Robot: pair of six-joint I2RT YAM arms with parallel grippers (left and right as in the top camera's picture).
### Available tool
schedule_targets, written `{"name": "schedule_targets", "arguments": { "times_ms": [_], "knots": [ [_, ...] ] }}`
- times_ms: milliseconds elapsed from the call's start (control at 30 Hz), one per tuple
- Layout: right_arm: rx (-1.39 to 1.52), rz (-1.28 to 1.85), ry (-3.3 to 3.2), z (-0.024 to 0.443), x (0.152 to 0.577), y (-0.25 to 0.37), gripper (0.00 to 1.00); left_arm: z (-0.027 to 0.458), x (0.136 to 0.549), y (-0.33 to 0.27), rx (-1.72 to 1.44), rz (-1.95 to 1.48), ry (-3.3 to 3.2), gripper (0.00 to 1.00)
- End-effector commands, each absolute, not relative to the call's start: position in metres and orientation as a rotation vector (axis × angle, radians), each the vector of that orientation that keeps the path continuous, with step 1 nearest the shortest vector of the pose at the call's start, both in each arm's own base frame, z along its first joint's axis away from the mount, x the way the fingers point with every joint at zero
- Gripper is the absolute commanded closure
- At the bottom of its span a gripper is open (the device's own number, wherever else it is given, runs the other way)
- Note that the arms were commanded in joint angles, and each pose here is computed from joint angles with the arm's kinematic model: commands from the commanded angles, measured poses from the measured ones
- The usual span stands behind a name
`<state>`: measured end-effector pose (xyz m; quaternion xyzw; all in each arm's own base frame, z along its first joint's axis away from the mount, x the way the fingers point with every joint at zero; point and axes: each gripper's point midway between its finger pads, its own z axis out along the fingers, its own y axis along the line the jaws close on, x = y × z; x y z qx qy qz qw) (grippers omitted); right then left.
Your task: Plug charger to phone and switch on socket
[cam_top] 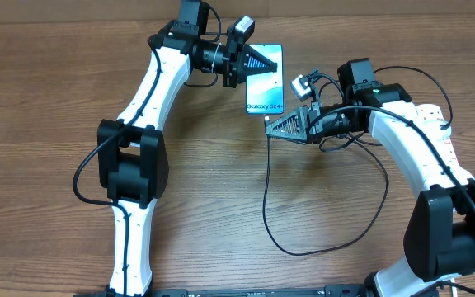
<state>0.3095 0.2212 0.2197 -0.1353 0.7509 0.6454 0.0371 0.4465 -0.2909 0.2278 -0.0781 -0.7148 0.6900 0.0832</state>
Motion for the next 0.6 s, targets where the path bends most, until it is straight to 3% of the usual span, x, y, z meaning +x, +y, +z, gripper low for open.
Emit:
{"name": "schedule_targets", "arguments": {
  "times_ms": [0,567],
  "knots": [
    [-0.441,1.979,2.28,0.2267,0.312,0.223,0.96,0.2533,0.4399,-0.2935,-0.296,2.101,-2.079,0.96],
    [-0.48,1.955,2.246,0.2278,0.3164,0.2237,0.96,0.2533,0.4373,-0.2973,-0.288,2.087,-2.069,0.96]
  ]
}}
